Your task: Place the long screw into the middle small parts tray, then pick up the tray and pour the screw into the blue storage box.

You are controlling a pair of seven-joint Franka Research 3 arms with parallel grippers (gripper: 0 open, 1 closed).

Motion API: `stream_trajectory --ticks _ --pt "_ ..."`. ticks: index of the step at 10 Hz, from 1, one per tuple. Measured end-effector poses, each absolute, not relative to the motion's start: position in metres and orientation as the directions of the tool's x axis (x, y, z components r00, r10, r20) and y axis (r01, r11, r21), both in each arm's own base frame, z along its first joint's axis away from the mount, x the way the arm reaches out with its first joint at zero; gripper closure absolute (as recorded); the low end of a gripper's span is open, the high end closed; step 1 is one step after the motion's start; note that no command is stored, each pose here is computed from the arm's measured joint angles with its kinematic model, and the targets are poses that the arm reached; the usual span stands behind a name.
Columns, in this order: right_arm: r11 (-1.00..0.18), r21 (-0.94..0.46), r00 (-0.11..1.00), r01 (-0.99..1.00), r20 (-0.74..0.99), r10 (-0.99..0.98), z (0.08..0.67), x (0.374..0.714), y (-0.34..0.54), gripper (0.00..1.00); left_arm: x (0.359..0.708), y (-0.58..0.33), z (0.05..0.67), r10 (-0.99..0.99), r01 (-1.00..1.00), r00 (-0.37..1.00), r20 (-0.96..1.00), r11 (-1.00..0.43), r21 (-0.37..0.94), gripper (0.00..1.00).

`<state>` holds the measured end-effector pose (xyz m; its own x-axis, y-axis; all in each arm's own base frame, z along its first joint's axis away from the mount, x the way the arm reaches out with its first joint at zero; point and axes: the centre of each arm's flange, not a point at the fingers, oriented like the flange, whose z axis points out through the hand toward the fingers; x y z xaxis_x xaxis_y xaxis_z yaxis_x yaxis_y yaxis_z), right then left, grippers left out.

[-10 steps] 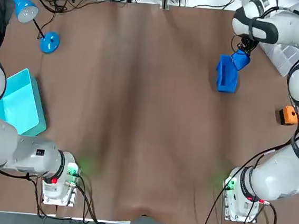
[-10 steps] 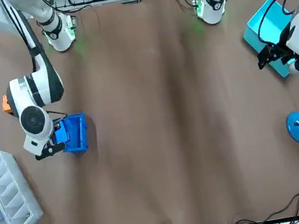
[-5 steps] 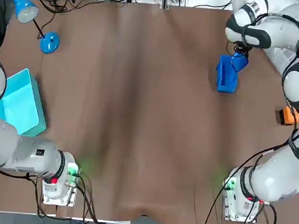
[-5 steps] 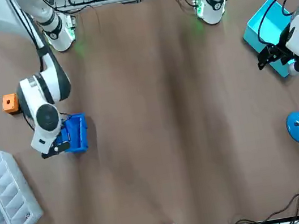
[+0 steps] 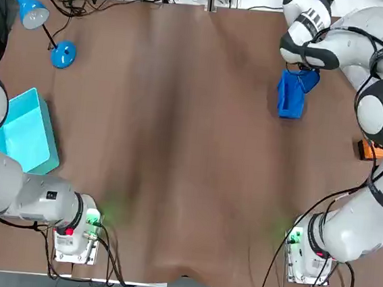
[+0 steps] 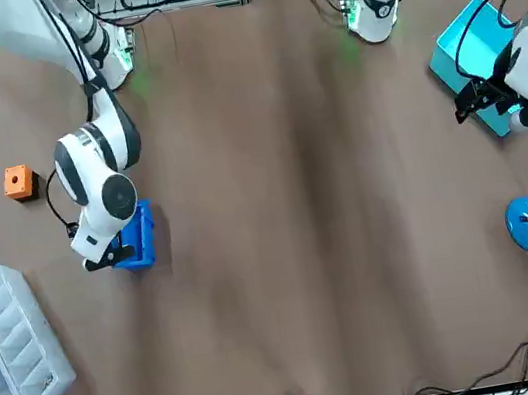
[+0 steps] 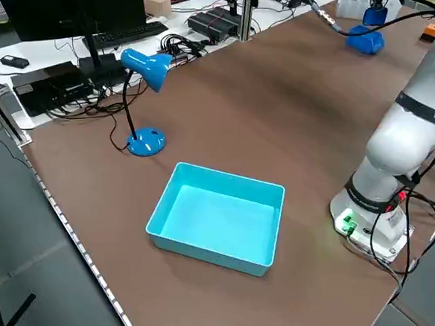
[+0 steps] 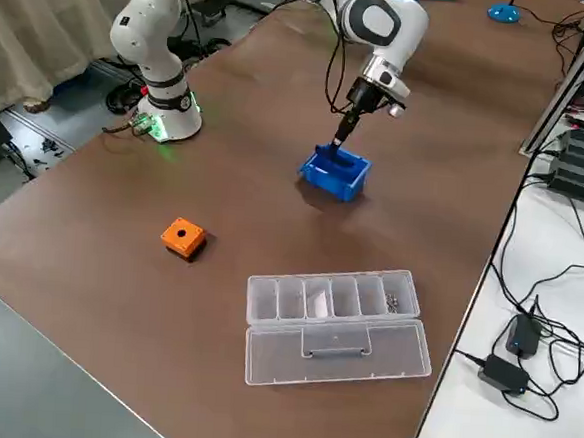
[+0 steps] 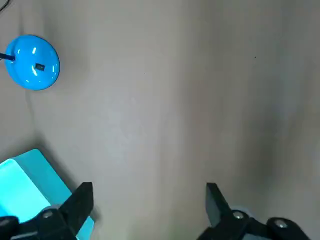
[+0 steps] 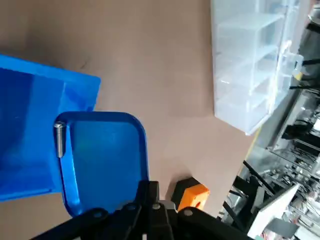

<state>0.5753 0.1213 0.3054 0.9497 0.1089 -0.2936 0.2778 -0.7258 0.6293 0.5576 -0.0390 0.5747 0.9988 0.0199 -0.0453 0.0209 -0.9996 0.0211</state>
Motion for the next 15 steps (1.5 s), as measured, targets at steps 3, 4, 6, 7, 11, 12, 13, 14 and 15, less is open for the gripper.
stream_trajectory --ticks 3,4,6,7,11,12,13,14,15 --pt "-0.711 0.663 0.959 0.235 -0.278 0.057 0.299 0.568 0.132 0.99 0.558 -0.039 0.575 0.02 0.021 0.999 -0.045 -1.0 0.021 0.01" --pt "-0.708 0.673 0.963 0.212 -0.265 0.037 0.298 0.567 0.134 0.99 0.558 -0.039 0.575 0.02 0.021 0.999 -0.046 -1.0 0.021 0.01" --pt "-0.697 0.695 0.969 0.177 -0.246 0.001 0.295 0.563 0.139 0.99 0.558 -0.039 0.574 0.02 0.021 0.999 -0.046 -1.0 0.021 0.01" --pt "-0.68 0.718 0.975 0.148 -0.222 -0.022 0.294 0.561 0.144 0.99 0.558 -0.039 0.574 0.02 0.021 0.999 -0.046 -1.0 0.021 0.01" --pt "-0.63 0.769 0.984 0.107 -0.173 -0.044 0.286 0.551 0.167 0.99 0.558 -0.039 0.574 0.02 0.021 0.999 -0.047 -1.0 0.021 0.01" --pt "-0.607 0.788 0.986 0.102 -0.163 -0.046 0.285 0.55 0.168 0.99 0.558 -0.039 0.574 0.02 0.021 0.999 -0.048 -1.0 0.021 0.01" --pt "-0.591 0.801 0.987 0.095 -0.151 -0.047 0.284 0.551 0.168 0.99 0.557 -0.039 0.574 0.02 0.021 0.999 -0.048 -1.0 0.021 0.01" --pt "-0.575 0.815 0.989 0.077 -0.134 -0.058 0.282 0.551 0.167 0.99 0.557 -0.039 0.574 0.02 0.021 0.999 -0.049 -1.0 0.021 0.01" --pt "-0.561 0.826 0.991 0.059 -0.118 -0.07 0.279 0.55 0.168 0.99 0.557 -0.039 0.574 0.02 0.021 0.999 -0.049 -1.0 0.021 0.01"
